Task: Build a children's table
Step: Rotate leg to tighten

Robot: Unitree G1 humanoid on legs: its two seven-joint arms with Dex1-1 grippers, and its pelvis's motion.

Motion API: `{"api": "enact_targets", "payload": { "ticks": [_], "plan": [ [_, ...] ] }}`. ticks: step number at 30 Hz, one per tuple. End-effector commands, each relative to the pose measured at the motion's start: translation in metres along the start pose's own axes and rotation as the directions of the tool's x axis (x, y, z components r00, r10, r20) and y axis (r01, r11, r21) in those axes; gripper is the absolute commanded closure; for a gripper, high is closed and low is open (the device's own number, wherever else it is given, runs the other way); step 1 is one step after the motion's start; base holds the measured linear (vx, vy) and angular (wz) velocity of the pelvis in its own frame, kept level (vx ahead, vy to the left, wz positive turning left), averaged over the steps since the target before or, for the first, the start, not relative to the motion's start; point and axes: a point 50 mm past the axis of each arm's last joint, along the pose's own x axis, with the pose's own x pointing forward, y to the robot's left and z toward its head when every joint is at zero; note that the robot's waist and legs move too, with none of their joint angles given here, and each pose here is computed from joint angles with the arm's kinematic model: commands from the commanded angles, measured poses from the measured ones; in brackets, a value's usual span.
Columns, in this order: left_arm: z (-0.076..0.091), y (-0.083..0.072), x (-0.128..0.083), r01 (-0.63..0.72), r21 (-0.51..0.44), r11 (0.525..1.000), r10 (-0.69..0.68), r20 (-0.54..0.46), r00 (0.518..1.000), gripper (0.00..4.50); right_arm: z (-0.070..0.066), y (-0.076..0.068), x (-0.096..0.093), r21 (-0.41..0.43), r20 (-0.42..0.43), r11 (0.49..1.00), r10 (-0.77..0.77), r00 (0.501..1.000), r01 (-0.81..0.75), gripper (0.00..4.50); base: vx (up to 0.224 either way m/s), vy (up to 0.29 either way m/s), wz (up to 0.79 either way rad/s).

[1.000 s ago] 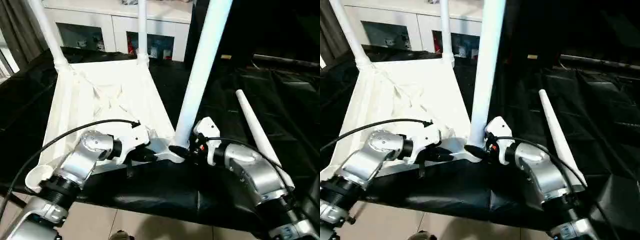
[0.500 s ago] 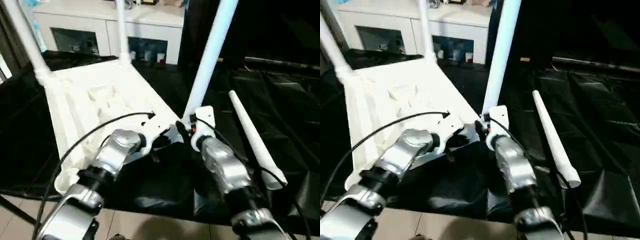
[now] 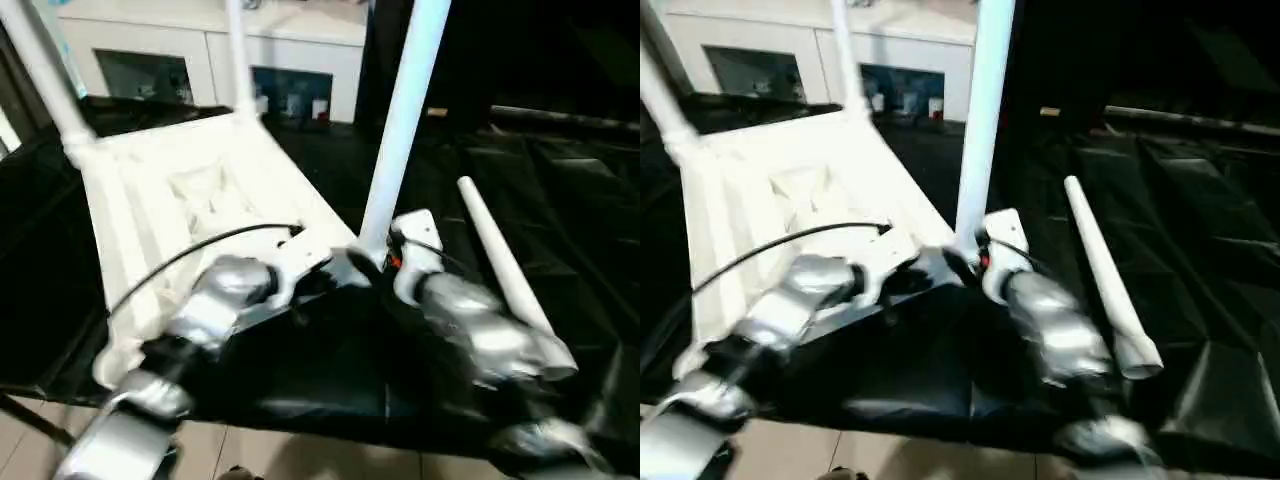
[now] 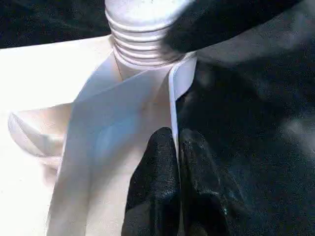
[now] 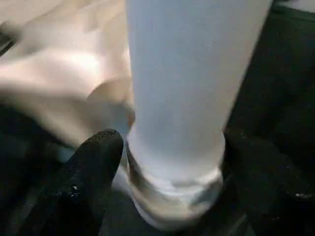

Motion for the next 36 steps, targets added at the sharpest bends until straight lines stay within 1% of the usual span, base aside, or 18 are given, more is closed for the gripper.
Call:
{"api": "enact_targets", "payload": {
  "ticks": [1, 2, 5, 10, 11, 12, 13, 15, 17, 23, 25, 27, 29, 30, 32, 33, 34, 36],
  "plan": [
    [0.005, -0.010, 0.000, 0.108, 0.054, 0.993, -0.111, 0.043, 0.993, 4.50, 0.004, 0.014, -0.003, -0.034, -0.008, 0.987, 0.158, 0.987, -0.158, 0.92, 0.000, 0.000, 0.00],
    [0.005, -0.010, 0.000, 0.108, 0.054, 0.993, -0.111, 0.043, 0.993, 4.50, 0.004, 0.014, -0.003, -0.034, -0.008, 0.987, 0.158, 0.987, -0.158, 0.92, 0.000, 0.000, 0.00],
    [0.002, -0.016, -0.012, 0.203, 0.079, 0.976, -0.205, 0.024, 0.978, 4.50, 0.001, 0.016, -0.013, -0.065, -0.060, 0.968, 0.239, 0.969, -0.243, 0.92, 0.000, 0.000, 0.00],
    [0.001, -0.017, -0.015, 0.214, 0.078, 0.974, -0.217, 0.025, 0.976, 4.50, 0.000, 0.016, -0.013, -0.053, -0.063, 0.965, 0.252, 0.966, -0.255, 0.92, 0.000, 0.000, 0.00],
    [0.000, -0.016, -0.016, 0.214, 0.078, 0.974, -0.216, 0.023, 0.976, 4.50, 0.000, 0.017, -0.013, -0.050, -0.064, 0.965, 0.255, 0.965, -0.258, 1.09, 0.000, 0.000, 0.00],
    [-0.001, -0.016, -0.016, 0.214, 0.078, 0.974, -0.216, 0.022, 0.976, 4.50, 0.000, 0.017, -0.013, -0.050, -0.065, 0.965, 0.256, 0.965, -0.259, 1.09, 0.000, 0.000, 0.00],
    [-0.001, -0.016, -0.016, 0.210, 0.078, 0.975, -0.212, 0.018, 0.977, 4.50, -0.001, 0.017, -0.012, -0.045, -0.066, 0.963, 0.261, 0.963, -0.265, 1.32, 0.000, 0.000, 0.00],
    [-0.002, -0.016, -0.016, 0.208, 0.077, 0.975, -0.210, 0.017, 0.977, 4.50, -0.001, 0.018, -0.012, -0.041, -0.064, 0.963, 0.263, 0.963, -0.265, 1.37, 0.000, 0.000, 0.00],
    [-0.002, -0.016, -0.017, 0.209, 0.075, 0.975, -0.211, 0.016, 0.977, 4.50, -0.003, 0.019, -0.012, -0.035, -0.067, 0.960, 0.276, 0.959, -0.279, 1.63, 0.000, 0.000, 0.00],
    [-0.004, -0.015, -0.017, 0.203, 0.069, 0.977, -0.204, 0.010, 0.979, 4.50, -0.007, 0.021, -0.011, -0.022, -0.069, 0.963, 0.266, 0.961, -0.268, 1.75, 0.000, 0.000, 0.00],
    [-0.004, -0.015, -0.017, 0.196, 0.064, 0.979, -0.197, 0.010, 0.980, 4.50, -0.009, 0.020, -0.010, -0.007, -0.068, 0.970, 0.241, 0.968, -0.242, 1.76, 0.000, 0.000, 0.00],
    [-0.004, -0.013, -0.013, 0.161, 0.042, 0.986, -0.161, 0.016, 0.987, 4.50, -0.013, 0.016, -0.006, 0.032, -0.057, 0.989, 0.149, 0.987, -0.147, 1.77, 0.000, 0.000, 0.00],
    [-0.002, -0.009, -0.005, 0.092, 0.009, 0.996, -0.092, 0.019, 0.996, 4.50, -0.020, 0.011, 0.001, 0.112, -0.050, 0.994, 0.008, 0.999, -0.002, 1.77, 0.000, 0.000, 0.00],
    [-0.001, -0.008, -0.003, 0.073, 0.002, 0.997, -0.073, 0.019, 0.997, 4.50, -0.022, 0.011, 0.003, 0.135, -0.051, 0.990, -0.023, 0.998, 0.030, 1.77, 0.000, 0.000, 0.00],
    [0.002, -0.006, 0.010, 0.002, -0.024, 1.000, -0.002, 0.021, 1.000, 4.50, -0.028, 0.013, 0.013, 0.223, -0.077, 0.963, -0.140, 0.987, 0.154, 1.78, 0.000, 0.000, 0.00],
    [0.003, -0.006, 0.013, -0.014, -0.034, 0.999, 0.015, 0.020, 1.000, 4.50, -0.029, 0.014, 0.016, 0.239, -0.084, 0.954, -0.168, 0.982, 0.183, 1.78, 0.000, 0.000, 0.00],
    [0.006, -0.006, 0.021, -0.051, -0.059, 0.997, 0.052, 0.019, 0.998, 4.50, -0.031, 0.016, 0.023, 0.269, -0.103, 0.931, -0.229, 0.968, 0.249, 1.78, 0.000, 0.000, 0.00],
    [0.007, -0.006, 0.024, -0.062, -0.070, 0.996, 0.064, 0.020, 0.998, 4.50, -0.031, 0.017, 0.025, 0.278, -0.111, 0.921, -0.252, 0.961, 0.273, 1.78, 0.000, 0.000, 0.00]
  ]
}}
